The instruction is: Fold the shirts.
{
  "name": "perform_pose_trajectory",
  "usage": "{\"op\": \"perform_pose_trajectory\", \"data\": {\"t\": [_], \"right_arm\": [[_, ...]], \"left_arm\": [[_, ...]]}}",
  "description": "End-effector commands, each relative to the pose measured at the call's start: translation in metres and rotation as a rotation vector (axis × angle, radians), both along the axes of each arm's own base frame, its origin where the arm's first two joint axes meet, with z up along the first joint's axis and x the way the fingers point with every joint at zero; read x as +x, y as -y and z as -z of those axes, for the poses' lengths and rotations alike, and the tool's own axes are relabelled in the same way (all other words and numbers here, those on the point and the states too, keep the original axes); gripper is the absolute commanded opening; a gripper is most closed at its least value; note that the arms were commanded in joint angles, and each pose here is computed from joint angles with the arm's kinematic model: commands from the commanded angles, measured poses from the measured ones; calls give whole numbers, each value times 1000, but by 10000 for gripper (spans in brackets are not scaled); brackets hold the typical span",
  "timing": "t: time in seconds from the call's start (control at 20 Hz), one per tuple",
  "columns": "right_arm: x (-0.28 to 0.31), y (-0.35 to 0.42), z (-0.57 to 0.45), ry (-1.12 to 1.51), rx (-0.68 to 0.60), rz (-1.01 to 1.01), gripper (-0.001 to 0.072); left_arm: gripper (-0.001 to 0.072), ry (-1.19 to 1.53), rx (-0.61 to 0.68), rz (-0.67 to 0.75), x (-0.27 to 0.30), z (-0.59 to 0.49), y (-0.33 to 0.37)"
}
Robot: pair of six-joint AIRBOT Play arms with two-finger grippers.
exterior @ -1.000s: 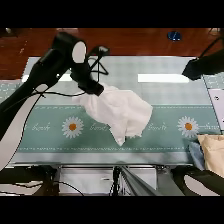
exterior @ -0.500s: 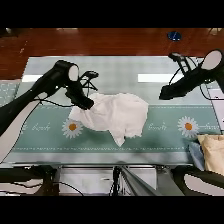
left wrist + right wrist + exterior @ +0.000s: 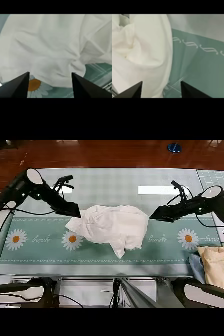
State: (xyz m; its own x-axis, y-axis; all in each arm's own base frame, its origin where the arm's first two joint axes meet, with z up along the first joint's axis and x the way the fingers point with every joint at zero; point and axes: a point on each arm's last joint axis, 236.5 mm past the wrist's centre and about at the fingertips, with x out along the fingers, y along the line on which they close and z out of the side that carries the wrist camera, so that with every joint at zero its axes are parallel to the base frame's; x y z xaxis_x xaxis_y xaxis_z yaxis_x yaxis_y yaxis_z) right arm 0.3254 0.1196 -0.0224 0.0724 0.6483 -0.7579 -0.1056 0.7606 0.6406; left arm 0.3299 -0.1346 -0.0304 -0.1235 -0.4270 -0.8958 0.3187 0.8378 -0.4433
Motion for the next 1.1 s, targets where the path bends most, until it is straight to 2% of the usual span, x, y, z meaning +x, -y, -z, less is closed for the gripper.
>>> {"op": "perform_pose_trajectory", "data": {"t": [0.0,0.05,0.25,0.3,0.45,0.75,0.8,0.85,0.9,0.95,1.05], "right_arm": [[-4,-20,-5,4,131,20,558],[-6,-23,-4,-5,146,25,579],[-19,-29,5,-48,184,39,582],[-21,-30,8,-56,189,45,582],[-19,-31,16,-58,194,91,580],[-8,-45,19,-16,197,123,566],[-8,-52,21,-2,182,110,480],[-6,-59,24,17,167,101,345],[-4,-64,25,34,154,94,145],[-4,-68,24,41,157,94,23],[0,-75,3,64,223,98,22]], "left_arm": [[630,-112,-52,-2,-33,20,-5],[630,-131,-50,-5,-40,28,-5],[633,-165,-65,11,-56,40,-3],[720,-160,-101,13,-55,36,4],[720,-110,-201,-14,-41,26,32],[720,-132,-193,36,-50,39,54],[715,-129,-187,30,-48,43,56],[394,-133,-179,6,-46,46,58],[31,-142,-185,4,-47,46,59],[23,-147,-195,2,-48,43,61],[21,-169,-211,25,-52,30,59]]}}
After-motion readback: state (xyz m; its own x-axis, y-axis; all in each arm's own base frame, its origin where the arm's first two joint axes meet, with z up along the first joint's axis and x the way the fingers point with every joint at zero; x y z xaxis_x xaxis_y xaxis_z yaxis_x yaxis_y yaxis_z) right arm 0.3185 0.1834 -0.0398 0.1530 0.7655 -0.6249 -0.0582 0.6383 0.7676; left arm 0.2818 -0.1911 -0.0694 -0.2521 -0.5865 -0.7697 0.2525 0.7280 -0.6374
